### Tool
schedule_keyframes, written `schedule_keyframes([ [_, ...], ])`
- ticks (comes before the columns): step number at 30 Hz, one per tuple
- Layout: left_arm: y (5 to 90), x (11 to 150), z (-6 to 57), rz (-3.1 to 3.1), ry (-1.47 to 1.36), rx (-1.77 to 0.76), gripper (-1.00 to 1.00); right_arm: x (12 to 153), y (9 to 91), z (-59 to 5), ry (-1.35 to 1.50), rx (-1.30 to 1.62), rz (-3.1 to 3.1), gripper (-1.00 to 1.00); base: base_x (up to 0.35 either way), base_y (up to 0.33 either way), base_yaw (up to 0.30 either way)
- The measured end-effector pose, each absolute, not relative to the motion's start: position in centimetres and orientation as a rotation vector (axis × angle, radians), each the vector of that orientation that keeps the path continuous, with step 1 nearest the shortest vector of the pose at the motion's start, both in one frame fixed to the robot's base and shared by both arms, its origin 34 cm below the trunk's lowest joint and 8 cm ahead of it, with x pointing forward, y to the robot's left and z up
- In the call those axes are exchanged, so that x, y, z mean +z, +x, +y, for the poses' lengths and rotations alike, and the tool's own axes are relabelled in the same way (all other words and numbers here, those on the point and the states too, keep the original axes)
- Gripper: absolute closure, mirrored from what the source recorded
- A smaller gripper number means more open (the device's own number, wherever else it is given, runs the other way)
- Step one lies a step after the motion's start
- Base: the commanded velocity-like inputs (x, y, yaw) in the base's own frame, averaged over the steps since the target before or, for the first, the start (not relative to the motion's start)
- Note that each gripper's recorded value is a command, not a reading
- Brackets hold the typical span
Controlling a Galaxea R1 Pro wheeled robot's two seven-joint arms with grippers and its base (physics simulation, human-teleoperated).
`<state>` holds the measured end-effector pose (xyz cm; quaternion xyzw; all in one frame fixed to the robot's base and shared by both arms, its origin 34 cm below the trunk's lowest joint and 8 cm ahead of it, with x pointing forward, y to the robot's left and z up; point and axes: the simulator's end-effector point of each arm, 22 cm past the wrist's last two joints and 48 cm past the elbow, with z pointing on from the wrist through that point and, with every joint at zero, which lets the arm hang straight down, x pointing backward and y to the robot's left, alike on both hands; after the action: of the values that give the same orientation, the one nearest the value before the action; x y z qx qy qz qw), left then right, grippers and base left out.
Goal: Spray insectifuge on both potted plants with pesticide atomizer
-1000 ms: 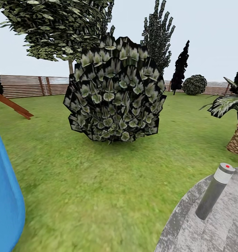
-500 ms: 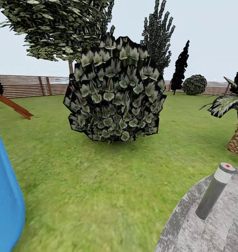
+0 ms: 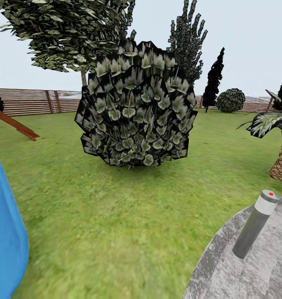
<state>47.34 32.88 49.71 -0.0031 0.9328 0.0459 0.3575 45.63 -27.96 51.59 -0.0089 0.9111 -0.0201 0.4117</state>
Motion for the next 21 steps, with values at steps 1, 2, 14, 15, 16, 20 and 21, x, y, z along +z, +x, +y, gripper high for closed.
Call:
schedule_keyframes([
  [1, 47.3, 49.5, 32.9, 2.408, -0.008, 0.119, -1.0, 51.4, 45.6, -28.0, -0.023, -0.05, 2.292, -1.0, 0.0, 0.0, 0.0],
  [2, 47.3, 49.4, 32.9, 2.407, -0.008, 0.119, -1.0, 51.2, 45.6, -28.0, -0.022, -0.05, 2.292, -1.0, 0.0, 0.0, 0.0],
  [14, 47.1, 47.2, 32.9, 2.407, -0.007, 0.119, -1.0, 49.1, 45.4, -28.0, -0.023, -0.05, 2.291, -1.0, 0.0, 0.0, 0.0],
  [15, 47.1, 47.0, 32.9, 2.407, -0.007, 0.119, -1.0, 48.9, 45.4, -28.0, -0.023, -0.05, 2.291, -1.0, 0.0, 0.0, 0.0],
  [16, 47.1, 46.8, 32.9, 2.407, -0.007, 0.119, -1.0, 48.7, 45.4, -28.0, -0.023, -0.05, 2.291, -1.0, 0.0, 0.0, 0.0],
  [20, 47.1, 46.1, 33.0, 2.405, -0.009, 0.121, -1.0, 47.9, 45.3, -28.0, -0.023, -0.05, 2.29, -1.0, 0.0, 0.0, 0.0],
  [21, 47.0, 45.9, 33.0, 2.405, -0.008, 0.12, -1.0, 47.8, 45.3, -28.0, -0.023, -0.05, 2.29, -1.0, 0.0, 0.0, 0.0],
])
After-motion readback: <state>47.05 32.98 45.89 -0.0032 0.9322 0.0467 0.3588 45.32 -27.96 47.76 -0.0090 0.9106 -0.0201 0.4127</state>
